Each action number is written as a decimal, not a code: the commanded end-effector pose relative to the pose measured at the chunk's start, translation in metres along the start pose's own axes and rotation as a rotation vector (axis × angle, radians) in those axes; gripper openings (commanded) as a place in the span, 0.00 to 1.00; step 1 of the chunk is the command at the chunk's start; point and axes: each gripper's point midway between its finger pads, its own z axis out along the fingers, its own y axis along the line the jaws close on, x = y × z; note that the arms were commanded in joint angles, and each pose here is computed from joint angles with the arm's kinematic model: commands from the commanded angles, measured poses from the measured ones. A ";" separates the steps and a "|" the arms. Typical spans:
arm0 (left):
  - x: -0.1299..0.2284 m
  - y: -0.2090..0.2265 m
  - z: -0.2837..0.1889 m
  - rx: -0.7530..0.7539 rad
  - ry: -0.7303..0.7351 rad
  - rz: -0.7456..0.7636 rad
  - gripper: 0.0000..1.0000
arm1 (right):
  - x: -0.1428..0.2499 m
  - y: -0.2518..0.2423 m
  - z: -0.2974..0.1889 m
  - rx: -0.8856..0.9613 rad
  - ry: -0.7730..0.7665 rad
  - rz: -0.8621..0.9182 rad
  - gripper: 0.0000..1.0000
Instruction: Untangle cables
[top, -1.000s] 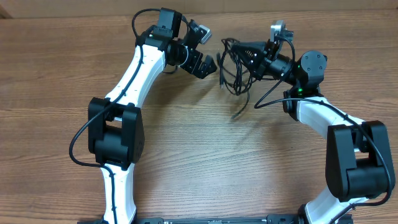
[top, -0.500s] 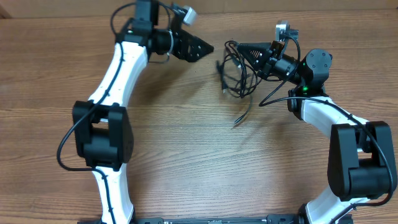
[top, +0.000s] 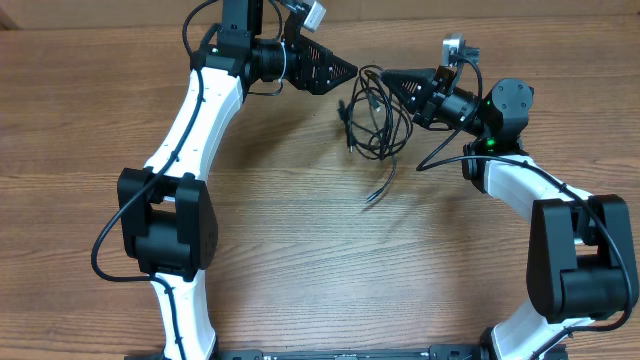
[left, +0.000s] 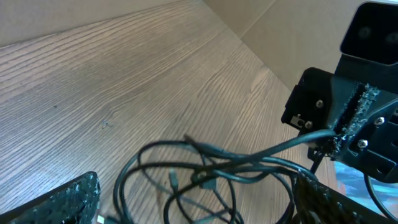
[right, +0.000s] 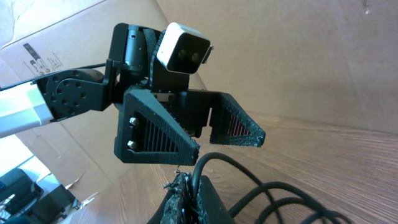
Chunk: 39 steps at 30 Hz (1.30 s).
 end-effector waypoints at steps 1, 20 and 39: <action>-0.013 -0.019 -0.006 0.011 -0.020 0.054 0.99 | -0.014 0.008 0.000 -0.001 -0.027 -0.026 0.04; -0.004 -0.017 0.024 -0.127 0.032 0.120 0.99 | -0.008 0.016 0.004 -0.036 -0.004 -0.022 0.04; -0.016 0.063 0.006 -0.709 -0.012 0.115 1.00 | -0.001 0.074 0.013 -0.261 0.062 0.001 0.04</action>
